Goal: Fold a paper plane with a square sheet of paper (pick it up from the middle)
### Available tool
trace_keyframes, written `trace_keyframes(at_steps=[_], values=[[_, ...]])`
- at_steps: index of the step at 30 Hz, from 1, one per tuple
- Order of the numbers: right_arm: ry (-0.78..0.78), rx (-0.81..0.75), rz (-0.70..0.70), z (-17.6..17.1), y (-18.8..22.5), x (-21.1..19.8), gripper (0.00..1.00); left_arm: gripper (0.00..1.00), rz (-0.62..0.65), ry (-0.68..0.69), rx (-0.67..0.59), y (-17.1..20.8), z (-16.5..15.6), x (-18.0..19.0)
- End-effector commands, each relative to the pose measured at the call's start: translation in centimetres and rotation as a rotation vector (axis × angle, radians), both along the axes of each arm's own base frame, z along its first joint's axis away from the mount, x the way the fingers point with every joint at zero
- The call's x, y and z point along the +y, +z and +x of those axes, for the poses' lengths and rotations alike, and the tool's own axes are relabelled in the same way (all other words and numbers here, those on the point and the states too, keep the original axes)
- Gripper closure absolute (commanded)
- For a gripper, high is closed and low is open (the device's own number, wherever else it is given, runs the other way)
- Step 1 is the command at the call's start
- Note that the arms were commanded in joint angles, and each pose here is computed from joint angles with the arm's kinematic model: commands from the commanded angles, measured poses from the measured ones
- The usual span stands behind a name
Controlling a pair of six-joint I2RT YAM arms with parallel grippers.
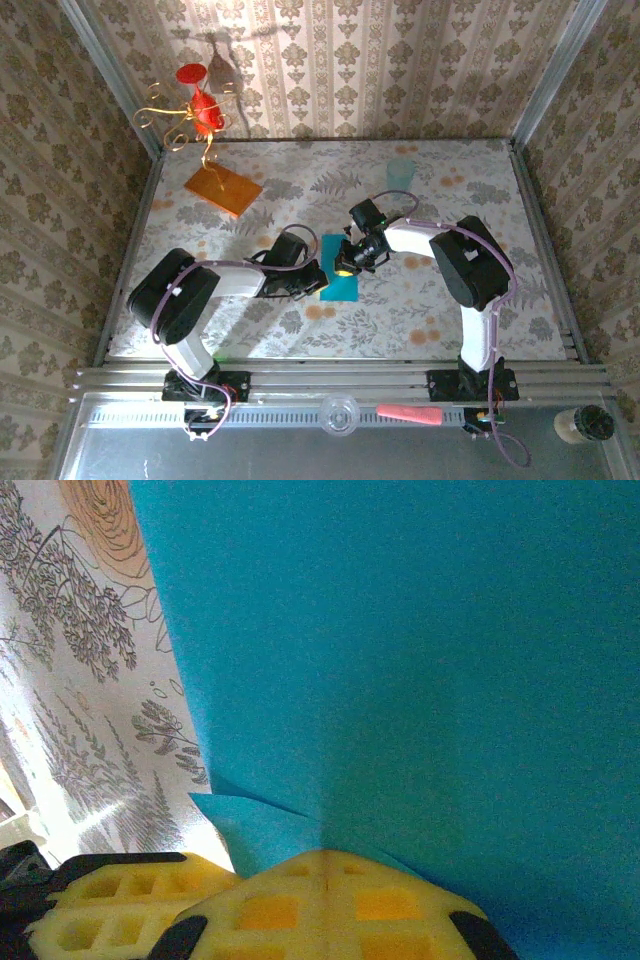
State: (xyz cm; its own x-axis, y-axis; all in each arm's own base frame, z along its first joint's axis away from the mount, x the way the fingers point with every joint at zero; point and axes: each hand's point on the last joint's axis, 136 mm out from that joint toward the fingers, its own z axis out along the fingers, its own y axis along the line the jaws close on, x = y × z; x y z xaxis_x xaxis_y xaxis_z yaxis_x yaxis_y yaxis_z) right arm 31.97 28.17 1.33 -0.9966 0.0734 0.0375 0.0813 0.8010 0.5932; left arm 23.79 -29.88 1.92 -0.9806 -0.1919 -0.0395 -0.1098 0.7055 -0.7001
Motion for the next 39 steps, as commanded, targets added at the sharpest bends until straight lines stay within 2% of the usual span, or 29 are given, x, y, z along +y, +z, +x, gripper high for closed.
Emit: trace_keyframes(at_steps=[1,5,8,19,26,39], values=[[0.007,-0.033,-0.035,0.0,-0.6,-0.9,0.96,1.00,0.115,0.026,0.103,-3.2,-2.4,2.6],[0.046,-0.158,0.049,1.2,3.7,0.4,0.93,1.00,0.148,0.038,0.121,-4.0,-2.9,3.3],[0.055,-0.205,0.061,0.9,5.1,0.5,0.93,1.00,0.159,0.038,0.123,-4.1,-2.9,3.4],[0.037,-0.158,0.053,-2.0,2.9,0.6,1.00,1.00,0.180,0.030,0.128,-4.2,-3.1,3.6],[0.035,-0.133,0.054,-2.3,1.6,1.2,1.00,1.00,0.186,0.030,0.128,-4.1,-3.0,3.7],[0.019,-0.085,-0.022,-2.5,-1.7,-0.3,1.00,1.00,0.148,0.024,0.111,-3.2,-2.2,3.2]])
